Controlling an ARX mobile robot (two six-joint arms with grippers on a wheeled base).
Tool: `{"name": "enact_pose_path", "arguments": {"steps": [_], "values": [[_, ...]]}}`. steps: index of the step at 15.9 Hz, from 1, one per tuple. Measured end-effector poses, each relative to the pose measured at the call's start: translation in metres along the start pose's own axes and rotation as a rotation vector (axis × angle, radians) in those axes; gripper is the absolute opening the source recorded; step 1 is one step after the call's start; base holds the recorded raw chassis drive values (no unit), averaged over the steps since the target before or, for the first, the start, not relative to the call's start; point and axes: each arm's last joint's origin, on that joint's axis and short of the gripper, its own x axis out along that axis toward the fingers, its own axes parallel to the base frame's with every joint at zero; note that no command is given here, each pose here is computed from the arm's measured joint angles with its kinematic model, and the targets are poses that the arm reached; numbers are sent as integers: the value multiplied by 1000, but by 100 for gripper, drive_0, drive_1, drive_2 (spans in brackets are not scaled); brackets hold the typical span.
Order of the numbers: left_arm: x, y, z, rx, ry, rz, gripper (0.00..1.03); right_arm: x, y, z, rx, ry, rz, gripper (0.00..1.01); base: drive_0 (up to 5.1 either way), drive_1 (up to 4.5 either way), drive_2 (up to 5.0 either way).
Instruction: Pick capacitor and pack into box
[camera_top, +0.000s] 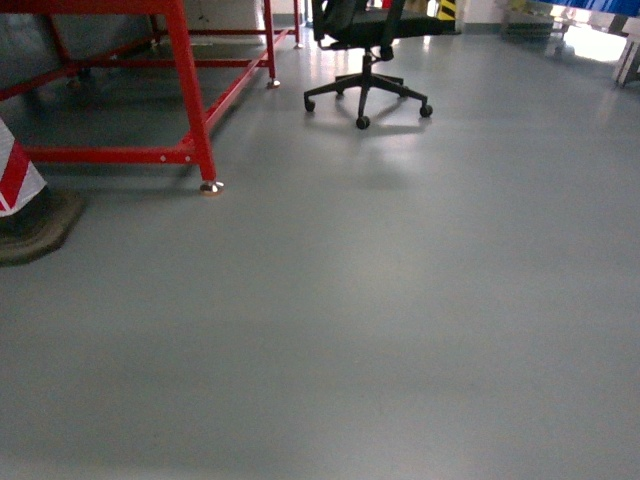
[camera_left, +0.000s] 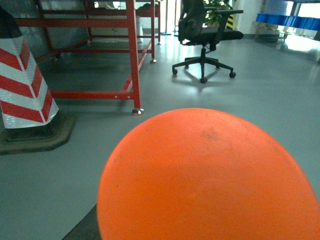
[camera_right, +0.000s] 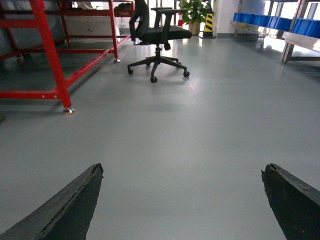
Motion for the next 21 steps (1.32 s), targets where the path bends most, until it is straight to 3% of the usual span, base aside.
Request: {"name": "enact_pose_path", "arguments": {"steps": [21], "values": [[0,0,0,0,0,1,43,0,0,0,0,-4,0,98,-507,238,238]]}}
